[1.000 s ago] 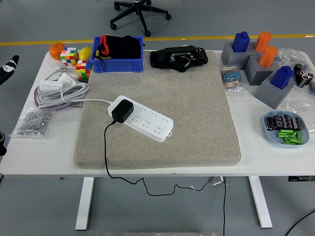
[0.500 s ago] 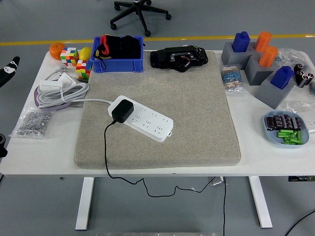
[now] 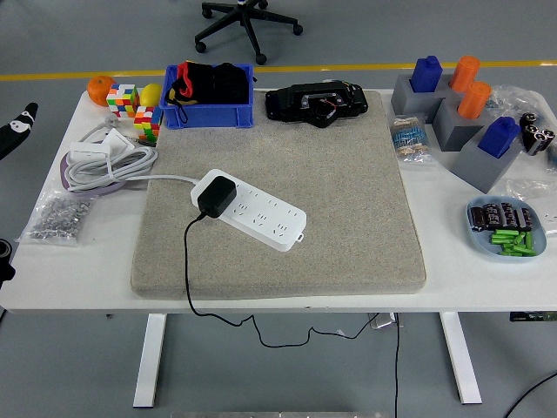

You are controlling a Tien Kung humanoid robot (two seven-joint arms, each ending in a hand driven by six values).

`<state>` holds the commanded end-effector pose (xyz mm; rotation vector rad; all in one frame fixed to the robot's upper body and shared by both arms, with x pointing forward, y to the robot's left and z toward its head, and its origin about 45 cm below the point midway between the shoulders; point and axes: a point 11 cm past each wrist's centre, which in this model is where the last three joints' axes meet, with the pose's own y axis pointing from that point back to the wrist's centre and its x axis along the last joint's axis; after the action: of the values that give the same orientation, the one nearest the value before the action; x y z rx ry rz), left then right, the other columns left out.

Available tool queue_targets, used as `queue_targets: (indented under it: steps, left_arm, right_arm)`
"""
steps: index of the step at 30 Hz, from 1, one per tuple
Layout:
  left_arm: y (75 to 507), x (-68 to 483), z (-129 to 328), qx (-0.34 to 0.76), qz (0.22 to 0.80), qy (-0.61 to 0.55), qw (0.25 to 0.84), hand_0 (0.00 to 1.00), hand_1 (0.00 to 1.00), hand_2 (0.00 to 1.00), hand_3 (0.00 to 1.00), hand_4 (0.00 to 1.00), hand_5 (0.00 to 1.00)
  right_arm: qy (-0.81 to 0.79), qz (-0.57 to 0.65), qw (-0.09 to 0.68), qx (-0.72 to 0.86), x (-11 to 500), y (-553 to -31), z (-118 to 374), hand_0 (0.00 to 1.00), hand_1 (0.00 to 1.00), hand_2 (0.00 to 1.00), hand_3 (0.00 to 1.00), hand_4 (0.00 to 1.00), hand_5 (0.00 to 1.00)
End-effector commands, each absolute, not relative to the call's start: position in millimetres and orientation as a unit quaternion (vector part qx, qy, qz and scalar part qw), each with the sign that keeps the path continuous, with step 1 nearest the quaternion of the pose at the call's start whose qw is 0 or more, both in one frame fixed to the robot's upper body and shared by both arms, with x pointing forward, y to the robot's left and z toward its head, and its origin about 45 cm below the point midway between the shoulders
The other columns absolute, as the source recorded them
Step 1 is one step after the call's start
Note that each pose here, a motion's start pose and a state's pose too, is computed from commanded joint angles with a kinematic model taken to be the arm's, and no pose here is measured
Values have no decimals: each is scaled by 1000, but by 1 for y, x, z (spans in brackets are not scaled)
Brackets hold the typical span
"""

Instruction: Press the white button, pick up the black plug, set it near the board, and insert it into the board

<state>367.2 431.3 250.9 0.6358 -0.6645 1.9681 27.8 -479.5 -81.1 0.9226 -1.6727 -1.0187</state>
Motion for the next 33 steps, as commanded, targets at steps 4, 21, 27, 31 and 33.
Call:
queue_targets:
  steps: [4,21,27,31,33]
  left_arm:
    - [431,367,251,258,802,-270,466,838,866,821,775,837,456]
    - [427,368,250,257,801,-266,470,838,864,819,774,826,437]
    - [425,369,250,256,800,-266,472,838,864,817,773,823,433]
    - [424,369,249,256,800,-265,474,837,855,816,773,818,425]
    - [423,369,249,255,800,-264,475,837,855,816,773,818,425]
  right_arm:
    - [-682,-416,469,376,27,-479,-81,745,718,697,651,716,413]
    - [-683,-417,467,376,27,-478,-82,745,718,697,651,716,413]
    - [-682,-418,467,377,27,-477,-82,745,718,696,651,716,413]
    - [-682,-419,467,376,27,-477,-82,745,718,697,651,716,413]
    - [-682,-419,467,375,26,-477,-82,745,718,697,651,716,413]
